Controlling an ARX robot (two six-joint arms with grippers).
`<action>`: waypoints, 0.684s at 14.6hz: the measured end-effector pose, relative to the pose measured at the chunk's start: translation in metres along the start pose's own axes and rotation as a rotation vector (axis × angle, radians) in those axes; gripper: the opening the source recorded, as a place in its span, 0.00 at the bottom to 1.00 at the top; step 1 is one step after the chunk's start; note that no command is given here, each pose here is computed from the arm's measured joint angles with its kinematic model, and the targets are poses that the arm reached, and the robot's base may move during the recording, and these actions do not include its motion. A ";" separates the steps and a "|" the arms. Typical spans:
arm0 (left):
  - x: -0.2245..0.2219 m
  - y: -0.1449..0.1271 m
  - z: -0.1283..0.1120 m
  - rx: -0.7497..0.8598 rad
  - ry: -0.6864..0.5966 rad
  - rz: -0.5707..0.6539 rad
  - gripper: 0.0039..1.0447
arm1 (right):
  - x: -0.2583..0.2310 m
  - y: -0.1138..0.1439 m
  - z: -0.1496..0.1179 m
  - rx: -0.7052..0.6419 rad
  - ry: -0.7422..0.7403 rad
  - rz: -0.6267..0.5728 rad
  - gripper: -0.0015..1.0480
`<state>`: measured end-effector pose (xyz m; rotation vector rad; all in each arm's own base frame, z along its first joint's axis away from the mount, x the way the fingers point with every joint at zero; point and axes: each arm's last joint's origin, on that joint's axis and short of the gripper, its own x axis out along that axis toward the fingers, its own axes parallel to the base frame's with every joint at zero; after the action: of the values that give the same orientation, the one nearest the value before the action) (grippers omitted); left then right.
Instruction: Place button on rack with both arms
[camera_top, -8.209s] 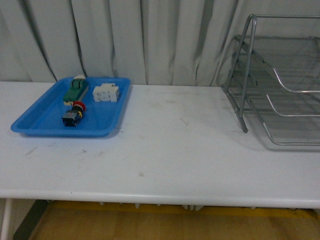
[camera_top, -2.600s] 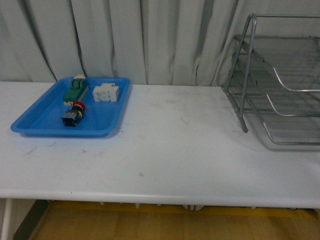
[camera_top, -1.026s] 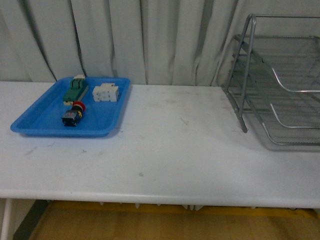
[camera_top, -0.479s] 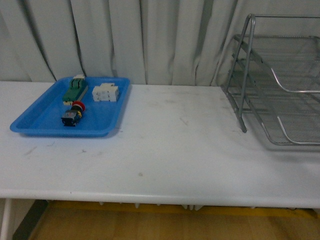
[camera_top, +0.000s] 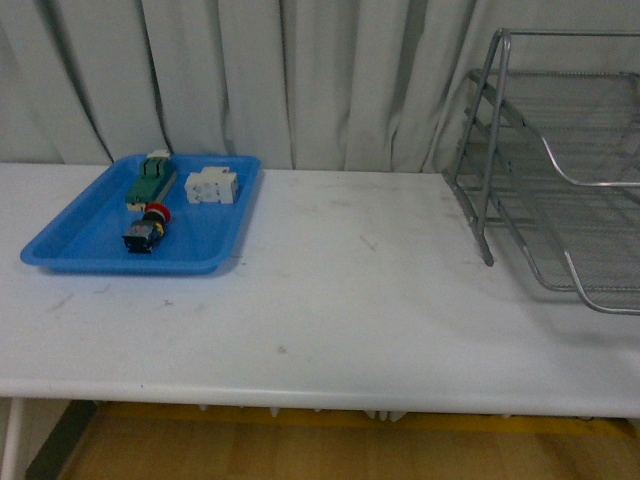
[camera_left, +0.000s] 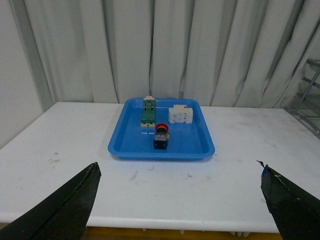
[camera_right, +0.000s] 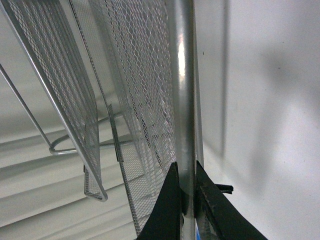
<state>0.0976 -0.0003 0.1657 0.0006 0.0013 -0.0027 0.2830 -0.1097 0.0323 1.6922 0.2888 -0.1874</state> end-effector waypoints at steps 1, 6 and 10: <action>0.000 0.000 0.000 0.000 0.000 0.000 0.94 | -0.003 -0.002 -0.002 0.004 0.000 -0.009 0.04; 0.000 0.000 0.000 0.000 0.000 0.000 0.94 | -0.009 -0.005 -0.005 0.026 0.001 -0.024 0.10; 0.000 0.000 0.000 0.000 0.000 0.000 0.94 | -0.012 -0.009 -0.007 0.083 0.021 -0.054 0.34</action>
<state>0.0976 -0.0003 0.1657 0.0006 0.0017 -0.0027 0.2681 -0.1024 0.0279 1.7705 0.3472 -0.2242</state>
